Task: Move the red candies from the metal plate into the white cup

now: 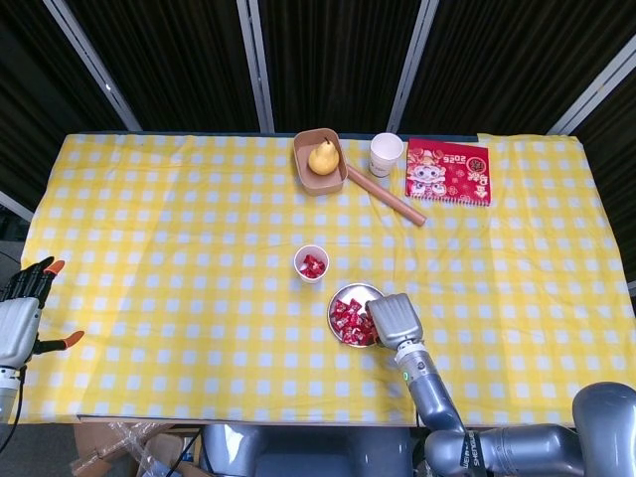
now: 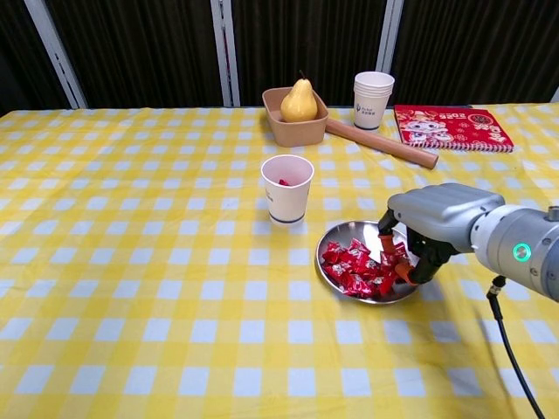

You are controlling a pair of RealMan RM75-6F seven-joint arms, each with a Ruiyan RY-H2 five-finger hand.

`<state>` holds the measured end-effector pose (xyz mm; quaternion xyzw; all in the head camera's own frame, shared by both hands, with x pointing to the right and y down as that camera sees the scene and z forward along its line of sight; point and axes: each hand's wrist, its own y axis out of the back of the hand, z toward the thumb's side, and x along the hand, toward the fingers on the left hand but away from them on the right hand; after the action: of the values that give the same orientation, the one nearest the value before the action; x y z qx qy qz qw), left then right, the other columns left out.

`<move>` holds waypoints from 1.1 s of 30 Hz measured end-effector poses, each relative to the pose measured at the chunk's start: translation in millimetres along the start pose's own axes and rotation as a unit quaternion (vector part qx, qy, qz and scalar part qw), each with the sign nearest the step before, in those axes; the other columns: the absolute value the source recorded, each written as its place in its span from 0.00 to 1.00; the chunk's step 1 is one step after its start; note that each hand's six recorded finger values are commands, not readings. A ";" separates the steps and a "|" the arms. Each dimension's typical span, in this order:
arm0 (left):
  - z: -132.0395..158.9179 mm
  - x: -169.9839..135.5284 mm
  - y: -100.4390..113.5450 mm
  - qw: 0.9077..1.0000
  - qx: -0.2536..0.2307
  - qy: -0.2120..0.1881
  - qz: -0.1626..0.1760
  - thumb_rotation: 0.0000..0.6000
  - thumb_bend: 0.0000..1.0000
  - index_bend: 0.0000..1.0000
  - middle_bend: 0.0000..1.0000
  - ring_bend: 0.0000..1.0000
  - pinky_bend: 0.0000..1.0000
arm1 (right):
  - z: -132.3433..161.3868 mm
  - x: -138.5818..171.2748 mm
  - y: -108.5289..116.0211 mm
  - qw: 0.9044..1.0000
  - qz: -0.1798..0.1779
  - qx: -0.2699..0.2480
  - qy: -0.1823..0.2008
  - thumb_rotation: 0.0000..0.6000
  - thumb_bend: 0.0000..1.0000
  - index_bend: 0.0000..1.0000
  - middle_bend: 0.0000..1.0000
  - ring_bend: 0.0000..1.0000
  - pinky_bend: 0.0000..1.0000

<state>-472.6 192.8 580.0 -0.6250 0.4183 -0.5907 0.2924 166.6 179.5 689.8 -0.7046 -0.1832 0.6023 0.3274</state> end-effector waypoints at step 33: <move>-1.0 2.5 -1.3 1.000 -0.001 0.004 -0.007 1.00 0.00 0.05 0.00 0.00 0.00 | 59.8 -64.8 99.1 0.988 -0.119 -0.080 0.053 1.00 0.54 0.55 0.94 0.97 1.00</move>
<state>-473.4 191.5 582.5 -0.6261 0.4155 -0.5946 0.2861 81.8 80.4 665.9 -0.7323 -0.2960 0.5046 0.3487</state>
